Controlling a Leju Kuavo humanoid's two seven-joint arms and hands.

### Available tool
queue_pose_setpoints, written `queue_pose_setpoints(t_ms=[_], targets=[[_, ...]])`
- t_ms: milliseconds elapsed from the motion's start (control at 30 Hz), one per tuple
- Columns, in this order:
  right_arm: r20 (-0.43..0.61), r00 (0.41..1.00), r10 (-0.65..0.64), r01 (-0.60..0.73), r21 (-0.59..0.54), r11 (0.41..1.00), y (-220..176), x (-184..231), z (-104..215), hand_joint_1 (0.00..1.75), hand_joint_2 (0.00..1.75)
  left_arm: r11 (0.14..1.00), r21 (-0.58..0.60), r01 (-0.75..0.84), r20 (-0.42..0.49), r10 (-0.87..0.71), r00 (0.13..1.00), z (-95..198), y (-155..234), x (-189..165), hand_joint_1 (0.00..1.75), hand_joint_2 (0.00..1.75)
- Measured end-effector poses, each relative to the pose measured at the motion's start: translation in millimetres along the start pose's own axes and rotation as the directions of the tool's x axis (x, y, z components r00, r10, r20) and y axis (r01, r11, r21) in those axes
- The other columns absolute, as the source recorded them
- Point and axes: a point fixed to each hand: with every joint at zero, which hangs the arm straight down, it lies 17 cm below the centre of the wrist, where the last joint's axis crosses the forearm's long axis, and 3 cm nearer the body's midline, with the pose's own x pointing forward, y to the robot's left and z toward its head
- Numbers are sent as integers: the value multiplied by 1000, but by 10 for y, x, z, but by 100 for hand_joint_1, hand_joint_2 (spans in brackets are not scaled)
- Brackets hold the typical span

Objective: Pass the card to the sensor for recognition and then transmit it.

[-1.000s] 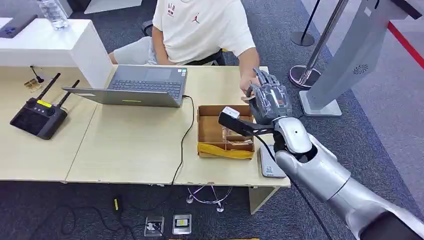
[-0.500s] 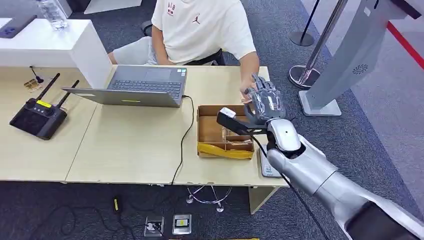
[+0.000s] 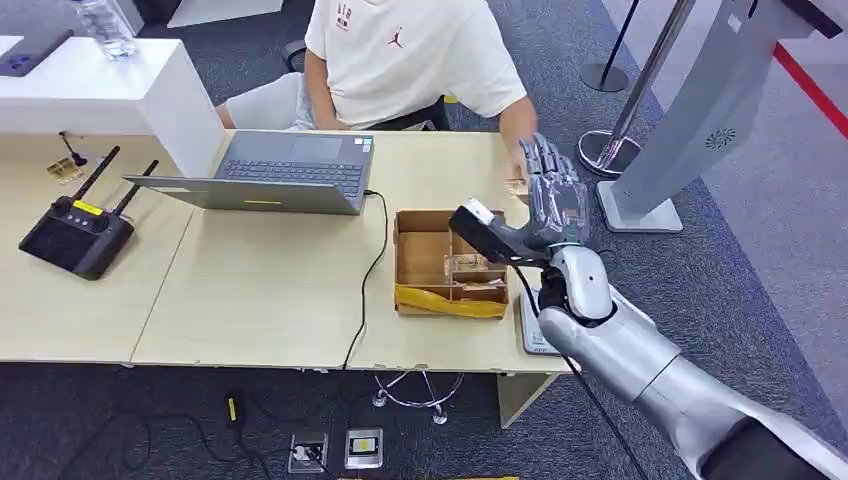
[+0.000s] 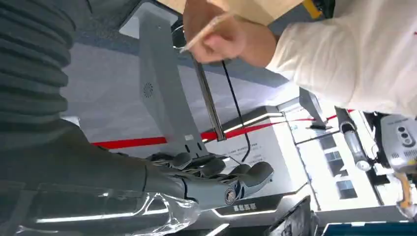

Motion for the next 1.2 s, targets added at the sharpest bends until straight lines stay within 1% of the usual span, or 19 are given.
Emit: queue_pose_setpoints(t_ms=[133, 300, 400, 500, 567, 767, 867, 967, 1033, 1200], targets=[[-13, 999, -43, 43, -31, 999, -125, -102, 129, 0, 175, 1000, -1, -6, 10, 6, 1000, 0, -11, -4, 0, 175], [-15, 995, -101, 101, -13, 995, -166, -209, 357, 0, 175, 1000, -2, -14, 18, 14, 1000, 0, -21, -14, 0, 175], [-2, 985, -171, 171, 29, 985, -156, -215, 485, 0, 175, 1000, -2, -17, 21, 17, 1000, 0, -23, -11, 0, 175], [-1, 968, -251, 250, 92, 964, -46, -230, 766, 0, 175, 1000, -3, -29, 21, 29, 999, 1, -36, -41, 0, 175], [0, 964, -267, 265, 117, 957, -3, -237, 873, 0, 175, 999, -3, -37, 22, 37, 999, 2, -38, -52, 0, 175], [-11, 971, -238, 235, 218, 947, 276, -264, 1236, 0, 175, 999, -2, -46, 28, 46, 999, 3, -37, -46, 0, 175], [1, 983, -182, 175, 257, 950, 404, -261, 1360, 0, 175, 999, -3, -41, 30, 41, 999, 2, -39, -35, 0, 175], [30, 995, -99, 87, 271, 959, 493, -223, 1445, 0, 175, 999, -3, -34, 28, 35, 999, 2, -38, -37, 0, 175], [40, 997, -73, 60, 274, 960, 531, -183, 1474, 0, 175, 1000, -3, -27, 28, 27, 999, 2, -33, -27, 0, 175], [69, 996, -61, 40, 279, 959, 617, 4, 1507, 0, 175, 1000, -2, -13, 15, 13, 1000, 0, -22, -22, 0, 175]])
